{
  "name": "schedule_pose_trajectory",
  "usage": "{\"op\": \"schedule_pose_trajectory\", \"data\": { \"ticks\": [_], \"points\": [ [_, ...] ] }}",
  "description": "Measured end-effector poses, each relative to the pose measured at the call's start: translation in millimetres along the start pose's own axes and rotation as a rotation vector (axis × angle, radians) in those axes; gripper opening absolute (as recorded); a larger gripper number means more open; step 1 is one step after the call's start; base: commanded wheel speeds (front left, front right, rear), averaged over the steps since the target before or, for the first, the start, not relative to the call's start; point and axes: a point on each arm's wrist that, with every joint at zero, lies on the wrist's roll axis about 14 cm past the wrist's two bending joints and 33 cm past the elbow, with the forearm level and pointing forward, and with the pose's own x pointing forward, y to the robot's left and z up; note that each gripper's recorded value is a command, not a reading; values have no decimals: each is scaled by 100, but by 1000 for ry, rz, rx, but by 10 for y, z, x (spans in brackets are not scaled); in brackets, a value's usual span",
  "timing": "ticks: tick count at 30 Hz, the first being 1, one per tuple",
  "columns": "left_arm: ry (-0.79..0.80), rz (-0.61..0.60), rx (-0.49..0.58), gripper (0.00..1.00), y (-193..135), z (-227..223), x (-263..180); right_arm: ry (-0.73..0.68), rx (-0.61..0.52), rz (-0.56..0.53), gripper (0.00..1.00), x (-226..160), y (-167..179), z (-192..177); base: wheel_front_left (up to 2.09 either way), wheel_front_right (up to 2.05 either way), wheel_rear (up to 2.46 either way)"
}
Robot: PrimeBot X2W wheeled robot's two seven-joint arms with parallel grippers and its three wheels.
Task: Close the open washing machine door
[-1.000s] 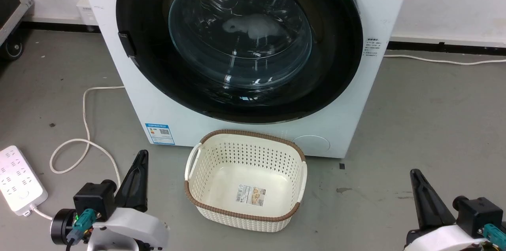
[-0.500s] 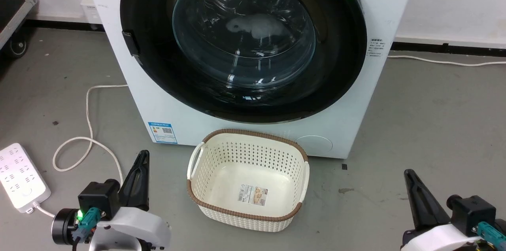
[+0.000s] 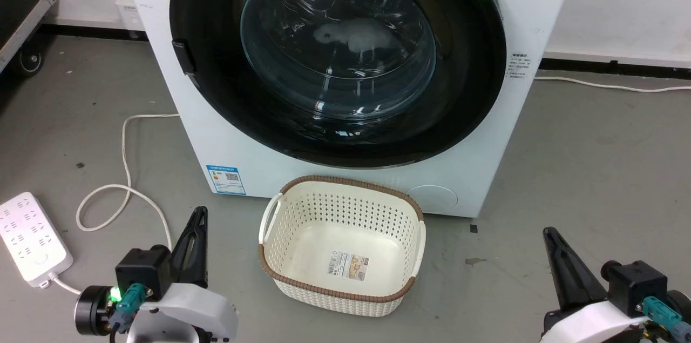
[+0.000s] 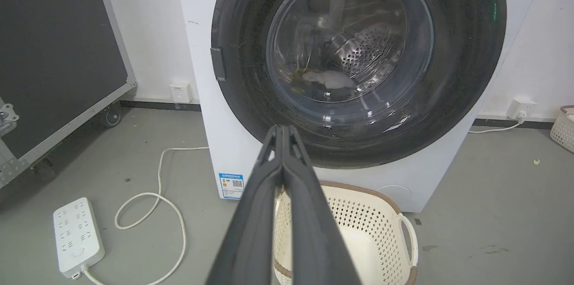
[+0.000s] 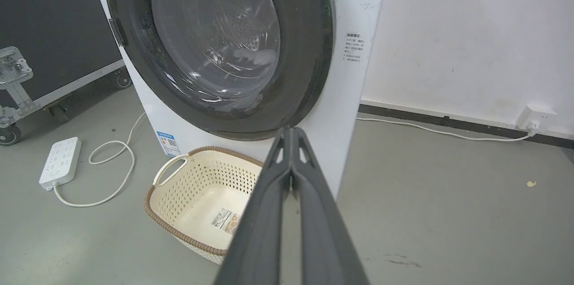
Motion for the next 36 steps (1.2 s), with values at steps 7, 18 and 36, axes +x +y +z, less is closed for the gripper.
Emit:
{"op": "schedule_pose_trajectory", "data": {
  "ticks": [7, 18, 36],
  "points": [
    [11, 16, 15, 0, 24, -24, -19, 4, -9, 12, 0, 19, 37, -9, 0, 0, 0],
    [26, 32, 35, 0, 39, -54, -42, 13, -19, 28, 0, 60, 88, -14, 0, 0, 0],
    [51, 65, 61, 0, 69, -93, -72, 28, -36, 57, 0, 110, 181, -31, 0, 0, 0]
  ]
}}
